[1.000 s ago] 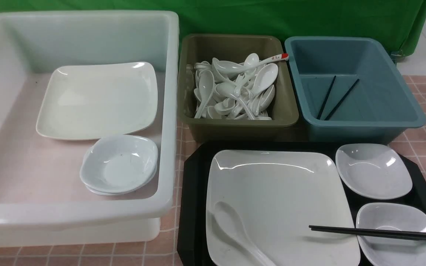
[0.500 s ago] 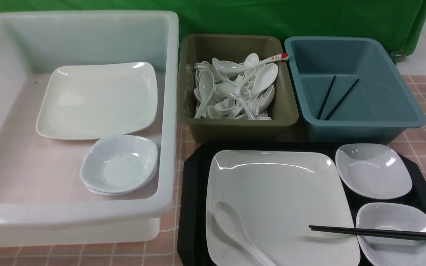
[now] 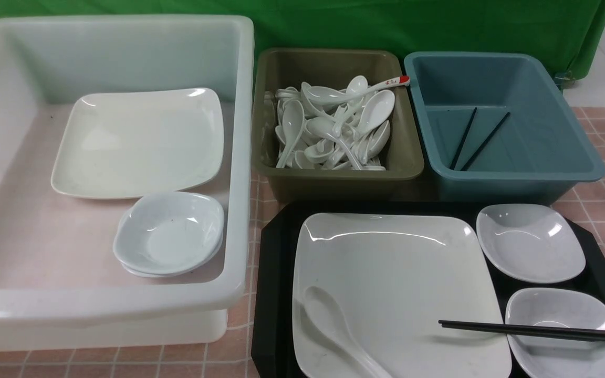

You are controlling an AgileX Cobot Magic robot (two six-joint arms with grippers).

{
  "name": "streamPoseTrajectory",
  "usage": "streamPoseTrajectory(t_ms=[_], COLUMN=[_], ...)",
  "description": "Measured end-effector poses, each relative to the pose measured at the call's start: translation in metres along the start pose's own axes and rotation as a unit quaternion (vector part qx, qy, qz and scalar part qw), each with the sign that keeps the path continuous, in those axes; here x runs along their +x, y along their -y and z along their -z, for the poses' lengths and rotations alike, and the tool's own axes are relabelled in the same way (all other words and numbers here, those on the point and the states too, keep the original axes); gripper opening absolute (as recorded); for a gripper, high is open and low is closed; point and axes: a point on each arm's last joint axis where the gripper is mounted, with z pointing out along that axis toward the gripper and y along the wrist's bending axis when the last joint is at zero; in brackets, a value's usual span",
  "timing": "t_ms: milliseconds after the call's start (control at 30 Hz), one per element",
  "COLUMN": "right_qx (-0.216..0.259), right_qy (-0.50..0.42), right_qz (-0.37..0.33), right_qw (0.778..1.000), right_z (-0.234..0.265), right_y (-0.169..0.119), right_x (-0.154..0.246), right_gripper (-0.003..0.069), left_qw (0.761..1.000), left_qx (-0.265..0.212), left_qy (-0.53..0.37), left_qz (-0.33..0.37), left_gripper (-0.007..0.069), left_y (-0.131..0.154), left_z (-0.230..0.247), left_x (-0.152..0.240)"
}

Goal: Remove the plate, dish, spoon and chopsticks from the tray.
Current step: Use the right arm to grab a pair of chopsticks from the plate

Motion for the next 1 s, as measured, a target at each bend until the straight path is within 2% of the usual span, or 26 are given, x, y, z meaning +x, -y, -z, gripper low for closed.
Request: streamPoseTrajectory(t_ms=[600, 667, 733, 800, 833, 867, 933, 1000], right_qx=[-0.001, -0.01, -0.025, -0.045, -0.045, -0.049, -0.051, -0.053], right_qy=[0.001, 0.005, 0.011, 0.026, 0.025, 0.037, 0.055, 0.06], right_qz=[-0.007, -0.068, -0.165, -0.317, -0.317, -0.36, -0.399, -0.414], right_qw=[1.0, 0.998, 0.986, 0.947, 0.947, 0.931, 0.914, 0.907], right_z=[0.0, 0.0, 0.0, -0.001, -0.001, -0.001, 0.0, 0.0], right_y=[0.0, -0.002, -0.004, -0.006, -0.007, -0.006, -0.005, -0.004], right_x=[0.0, -0.001, -0.002, -0.005, -0.004, -0.007, -0.01, -0.011], right_gripper=[0.0246, 0.0246, 0.0246, 0.0246, 0.0246, 0.0246, 0.0246, 0.0246], left_qw=[1.0, 1.0, 1.0, 1.0, 1.0, 1.0, 1.0, 1.0], left_qx=[0.0, 0.0, 0.0, 0.0, 0.0, 0.0, 0.0, 0.0], left_qy=[0.0, 0.0, 0.0, 0.0, 0.0, 0.0, 0.0, 0.0], left_qz=[0.0, 0.0, 0.0, 0.0, 0.0, 0.0, 0.0, 0.0], left_gripper=[0.0005, 0.0005, 0.0005, 0.0005, 0.0005, 0.0005, 0.0005, 0.0005], left_y=[0.0, 0.0, 0.0, 0.0, 0.0, 0.0, 0.0, 0.0], left_z=[0.0, 0.0, 0.0, 0.0, 0.0, 0.0, 0.0, 0.0], left_x=[0.0, 0.0, 0.0, 0.0, 0.0, 0.0, 0.0, 0.0])
